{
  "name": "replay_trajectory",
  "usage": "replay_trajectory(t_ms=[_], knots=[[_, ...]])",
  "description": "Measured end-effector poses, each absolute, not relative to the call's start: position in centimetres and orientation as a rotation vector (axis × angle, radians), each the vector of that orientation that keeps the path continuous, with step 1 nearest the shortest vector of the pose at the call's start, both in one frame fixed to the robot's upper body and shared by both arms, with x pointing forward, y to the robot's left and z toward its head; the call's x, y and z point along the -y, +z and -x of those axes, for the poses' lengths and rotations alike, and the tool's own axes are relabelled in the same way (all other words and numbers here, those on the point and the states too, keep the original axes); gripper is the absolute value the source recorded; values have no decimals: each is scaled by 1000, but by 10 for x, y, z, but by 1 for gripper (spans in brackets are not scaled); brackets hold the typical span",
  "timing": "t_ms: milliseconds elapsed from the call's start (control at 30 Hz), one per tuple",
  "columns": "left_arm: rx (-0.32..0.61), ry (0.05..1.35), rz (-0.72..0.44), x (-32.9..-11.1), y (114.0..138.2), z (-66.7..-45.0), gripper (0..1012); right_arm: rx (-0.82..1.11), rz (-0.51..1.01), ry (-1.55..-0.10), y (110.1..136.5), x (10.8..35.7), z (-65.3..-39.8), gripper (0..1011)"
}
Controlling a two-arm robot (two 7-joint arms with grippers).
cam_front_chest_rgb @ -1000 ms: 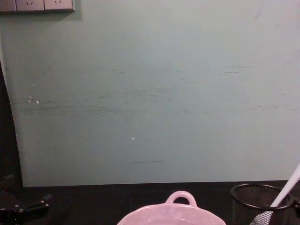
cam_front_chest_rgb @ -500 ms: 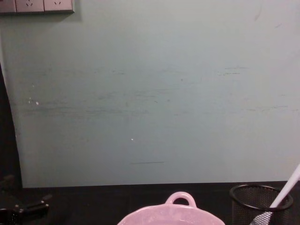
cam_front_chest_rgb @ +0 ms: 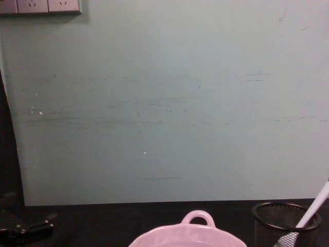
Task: Use the one hand to pick up the spoon and stir the clear water in the bowl.
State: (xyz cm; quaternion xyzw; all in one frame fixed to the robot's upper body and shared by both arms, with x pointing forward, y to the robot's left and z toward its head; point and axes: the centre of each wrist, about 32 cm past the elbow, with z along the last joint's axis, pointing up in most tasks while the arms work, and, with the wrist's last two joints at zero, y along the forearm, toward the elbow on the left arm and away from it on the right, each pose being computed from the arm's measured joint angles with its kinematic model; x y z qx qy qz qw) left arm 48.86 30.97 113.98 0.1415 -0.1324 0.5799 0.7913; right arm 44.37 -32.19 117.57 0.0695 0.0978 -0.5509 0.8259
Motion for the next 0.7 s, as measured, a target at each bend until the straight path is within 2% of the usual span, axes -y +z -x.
replay_trajectory(t_ms=[700], knots=[[285,1248,-305,-310,1140,-489,1011,-308,-145,-1161,1179,319,-481,1002]])
